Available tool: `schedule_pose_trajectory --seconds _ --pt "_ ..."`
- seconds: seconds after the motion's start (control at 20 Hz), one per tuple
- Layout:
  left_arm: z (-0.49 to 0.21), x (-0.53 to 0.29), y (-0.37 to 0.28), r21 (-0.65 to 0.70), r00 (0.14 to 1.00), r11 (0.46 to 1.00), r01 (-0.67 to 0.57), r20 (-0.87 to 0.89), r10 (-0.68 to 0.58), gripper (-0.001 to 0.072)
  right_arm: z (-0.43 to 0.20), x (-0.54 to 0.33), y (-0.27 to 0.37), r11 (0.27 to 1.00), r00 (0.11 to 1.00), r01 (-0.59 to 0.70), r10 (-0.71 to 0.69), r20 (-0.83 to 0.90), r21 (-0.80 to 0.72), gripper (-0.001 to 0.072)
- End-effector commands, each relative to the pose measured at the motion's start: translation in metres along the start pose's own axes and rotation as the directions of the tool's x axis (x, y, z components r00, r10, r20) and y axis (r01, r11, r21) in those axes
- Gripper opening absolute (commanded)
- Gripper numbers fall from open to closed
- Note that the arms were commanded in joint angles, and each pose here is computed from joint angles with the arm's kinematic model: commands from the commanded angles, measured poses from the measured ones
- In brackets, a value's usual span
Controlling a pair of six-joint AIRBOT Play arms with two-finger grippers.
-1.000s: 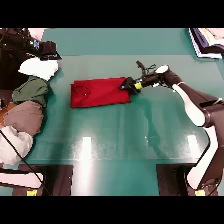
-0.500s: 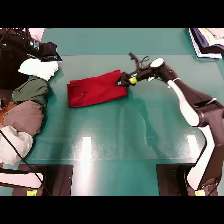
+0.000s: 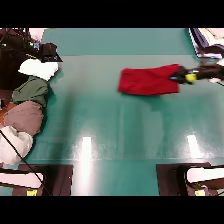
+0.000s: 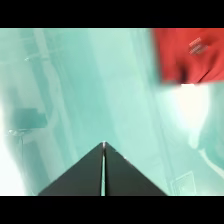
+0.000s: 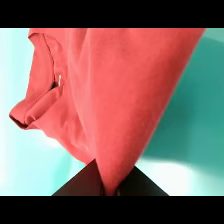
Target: Fold the shirts.
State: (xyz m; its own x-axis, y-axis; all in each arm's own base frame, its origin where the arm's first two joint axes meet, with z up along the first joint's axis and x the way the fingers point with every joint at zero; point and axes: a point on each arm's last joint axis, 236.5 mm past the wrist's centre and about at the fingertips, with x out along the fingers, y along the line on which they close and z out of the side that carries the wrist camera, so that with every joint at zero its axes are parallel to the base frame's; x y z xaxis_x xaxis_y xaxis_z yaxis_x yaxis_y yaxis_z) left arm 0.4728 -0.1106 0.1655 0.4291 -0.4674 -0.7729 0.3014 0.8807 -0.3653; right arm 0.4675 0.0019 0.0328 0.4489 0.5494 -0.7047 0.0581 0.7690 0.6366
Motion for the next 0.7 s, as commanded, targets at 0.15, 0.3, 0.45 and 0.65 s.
schedule_pose_trajectory --seconds 0.15,0.3,0.45,0.65 --pt "0.001 0.0 -0.004 -0.005 1.0 1.0 0.017 0.004 -0.017 0.0025 0.007 -0.173 -0.159 0.904 0.825 0.189 -0.358 0.438 0.383 0.0011" --pt "0.002 0.0 -0.01 -0.015 0.999 0.999 0.043 0.009 -0.043 0.0025 -0.024 -0.218 -0.203 0.832 0.732 0.198 -0.478 0.486 0.519 0.0011" --pt "0.003 -0.001 -0.014 -0.017 0.998 0.998 0.06 0.012 -0.06 0.0025 -0.061 -0.221 -0.229 0.772 0.738 0.229 -0.535 0.412 0.592 0.0011" --pt "0.003 -0.001 -0.014 -0.017 0.998 0.998 0.06 0.011 -0.06 0.0025 -0.098 -0.224 -0.247 0.697 0.747 0.376 -0.618 0.246 0.61 0.0015"
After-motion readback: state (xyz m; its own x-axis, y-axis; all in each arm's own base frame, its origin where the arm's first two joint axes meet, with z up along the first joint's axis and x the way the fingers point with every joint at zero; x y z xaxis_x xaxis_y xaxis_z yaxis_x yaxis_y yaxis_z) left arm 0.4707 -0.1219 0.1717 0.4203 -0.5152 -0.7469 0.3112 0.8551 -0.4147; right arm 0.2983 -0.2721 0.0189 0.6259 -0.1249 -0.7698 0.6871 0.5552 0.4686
